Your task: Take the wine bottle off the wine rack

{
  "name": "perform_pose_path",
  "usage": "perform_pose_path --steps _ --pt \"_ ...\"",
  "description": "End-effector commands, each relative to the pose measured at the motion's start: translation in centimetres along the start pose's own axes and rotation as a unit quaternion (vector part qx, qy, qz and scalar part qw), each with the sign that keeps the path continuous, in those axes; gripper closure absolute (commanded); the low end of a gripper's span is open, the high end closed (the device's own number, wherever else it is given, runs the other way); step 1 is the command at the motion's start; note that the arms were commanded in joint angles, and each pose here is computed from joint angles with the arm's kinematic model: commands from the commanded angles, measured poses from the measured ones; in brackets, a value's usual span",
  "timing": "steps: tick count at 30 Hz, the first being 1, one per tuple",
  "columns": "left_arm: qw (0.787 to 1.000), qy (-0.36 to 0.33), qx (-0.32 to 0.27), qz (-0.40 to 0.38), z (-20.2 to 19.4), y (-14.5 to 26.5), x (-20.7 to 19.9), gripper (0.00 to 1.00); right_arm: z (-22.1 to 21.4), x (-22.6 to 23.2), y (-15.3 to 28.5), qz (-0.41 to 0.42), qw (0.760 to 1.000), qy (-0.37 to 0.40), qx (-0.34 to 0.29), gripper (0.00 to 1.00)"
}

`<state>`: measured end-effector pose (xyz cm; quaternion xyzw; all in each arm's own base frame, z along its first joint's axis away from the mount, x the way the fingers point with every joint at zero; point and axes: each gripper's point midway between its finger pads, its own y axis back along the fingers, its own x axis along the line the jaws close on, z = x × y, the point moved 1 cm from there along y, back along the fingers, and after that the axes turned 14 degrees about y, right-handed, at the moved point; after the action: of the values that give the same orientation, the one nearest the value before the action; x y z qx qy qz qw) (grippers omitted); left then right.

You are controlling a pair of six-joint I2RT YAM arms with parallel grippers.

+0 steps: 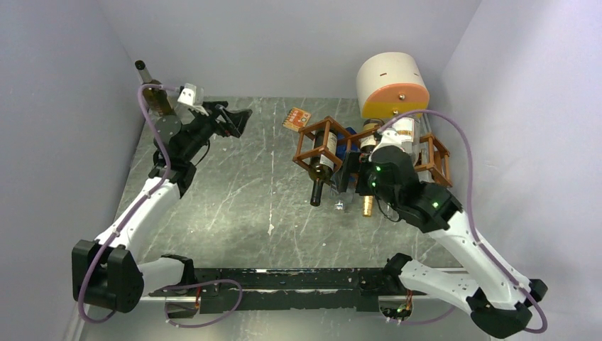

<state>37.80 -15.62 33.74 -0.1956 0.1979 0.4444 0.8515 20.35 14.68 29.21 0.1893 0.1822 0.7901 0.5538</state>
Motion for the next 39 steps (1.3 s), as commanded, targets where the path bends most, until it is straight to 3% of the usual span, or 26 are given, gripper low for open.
perform_pose_path --steps 1,6,12,15,23,30,34,39 --pt "0.998 -0.023 -0.004 -0.063 0.9 1.0 -3.2 0.01 -1.0 -0.1 -1.6 -0.025 0.999 -0.029 0.02 0.0" --pt "0.998 -0.04 -0.01 -0.055 1.7 2.2 -3.7 0.01 0.0 -4.8 -0.3 -0.169 0.985 -0.008 0.028 0.0" --pt "0.997 -0.049 -0.017 -0.055 2.3 2.8 -4.4 0.01 1.1 -9.7 2.7 -0.329 0.943 0.022 0.044 0.0" --pt "0.997 -0.047 -0.02 -0.063 2.4 3.0 -4.9 0.01 0.1 -11.2 3.0 -0.37 0.928 0.019 0.048 0.0" --pt "0.997 -0.02 -0.001 -0.069 1.7 2.7 -5.1 0.04 -1.2 -16.5 0.1 -0.352 0.932 -0.073 0.047 0.03" --pt "0.997 -0.012 0.011 -0.074 1.3 2.4 -5.2 0.09 -3.4 -15.7 -3.6 -0.25 0.961 -0.082 0.084 0.17" --pt "0.997 -0.008 0.02 -0.079 0.7 2.1 -5.0 0.11 -4.3 -16.4 -4.3 -0.246 0.961 -0.087 0.095 0.31" --pt "0.998 -0.008 0.026 -0.064 0.2 1.7 -4.2 0.11 -5.2 -17.0 -4.5 -0.244 0.961 -0.09 0.096 0.36"
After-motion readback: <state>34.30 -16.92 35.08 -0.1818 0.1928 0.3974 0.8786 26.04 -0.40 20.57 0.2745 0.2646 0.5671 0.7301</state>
